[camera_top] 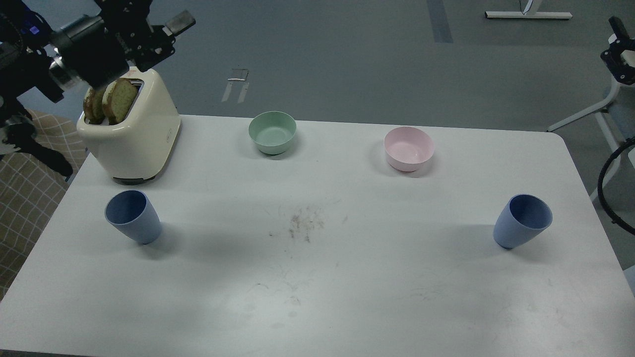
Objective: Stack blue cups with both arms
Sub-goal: 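Move the left gripper down toward the blue cup nearest it, then close the left gripper around the blue cup's rim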
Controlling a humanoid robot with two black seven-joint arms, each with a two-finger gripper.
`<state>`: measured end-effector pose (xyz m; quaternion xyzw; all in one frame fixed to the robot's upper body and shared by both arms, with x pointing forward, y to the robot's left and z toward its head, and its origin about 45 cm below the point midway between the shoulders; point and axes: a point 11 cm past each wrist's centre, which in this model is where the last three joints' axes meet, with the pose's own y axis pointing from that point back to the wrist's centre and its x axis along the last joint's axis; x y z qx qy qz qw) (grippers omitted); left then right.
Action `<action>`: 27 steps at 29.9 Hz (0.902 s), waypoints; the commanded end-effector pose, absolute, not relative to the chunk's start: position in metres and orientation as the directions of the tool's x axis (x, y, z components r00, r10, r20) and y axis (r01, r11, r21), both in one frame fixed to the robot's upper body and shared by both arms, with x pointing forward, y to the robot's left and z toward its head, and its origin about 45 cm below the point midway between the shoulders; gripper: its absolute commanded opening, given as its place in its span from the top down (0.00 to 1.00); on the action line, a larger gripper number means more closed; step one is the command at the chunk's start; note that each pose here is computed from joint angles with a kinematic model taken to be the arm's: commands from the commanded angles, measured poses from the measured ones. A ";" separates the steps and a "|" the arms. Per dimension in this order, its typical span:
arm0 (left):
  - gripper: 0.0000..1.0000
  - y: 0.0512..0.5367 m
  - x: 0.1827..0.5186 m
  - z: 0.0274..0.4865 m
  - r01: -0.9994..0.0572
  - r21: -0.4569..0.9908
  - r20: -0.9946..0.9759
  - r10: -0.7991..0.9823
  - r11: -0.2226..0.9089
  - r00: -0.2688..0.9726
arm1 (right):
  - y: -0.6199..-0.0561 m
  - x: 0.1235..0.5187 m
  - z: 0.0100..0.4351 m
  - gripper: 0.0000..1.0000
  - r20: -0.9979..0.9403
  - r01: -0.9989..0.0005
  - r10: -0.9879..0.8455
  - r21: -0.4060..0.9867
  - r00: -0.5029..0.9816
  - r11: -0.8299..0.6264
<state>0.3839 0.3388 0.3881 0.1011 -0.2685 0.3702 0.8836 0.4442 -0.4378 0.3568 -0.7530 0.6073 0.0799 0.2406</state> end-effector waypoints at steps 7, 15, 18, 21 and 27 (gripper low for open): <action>0.13 0.397 0.338 0.356 -0.712 0.377 0.782 0.208 0.592 0.587 | -0.433 0.444 0.353 0.00 -0.434 -0.951 -0.864 -0.275 0.257 -0.144; 0.17 0.437 0.306 0.298 -0.685 0.586 0.784 -0.088 0.433 0.615 | -0.434 0.444 0.354 0.00 -0.442 -0.949 -0.859 -0.282 0.257 -0.139; 0.17 0.445 0.301 0.283 -0.679 0.624 0.775 -0.197 0.387 0.601 | -0.438 0.443 0.355 0.00 -0.445 -0.950 -0.859 -0.286 0.251 -0.129; 0.18 0.448 0.296 0.271 -0.668 0.645 0.761 -0.233 0.372 0.605 | -0.439 0.442 0.355 0.00 -0.446 -0.950 -0.860 -0.286 0.248 -0.126; 0.22 0.473 0.291 0.235 -0.667 0.676 0.733 -0.192 0.313 0.653 | -0.442 0.441 0.353 0.00 -0.450 -0.952 -0.860 -0.283 0.241 -0.119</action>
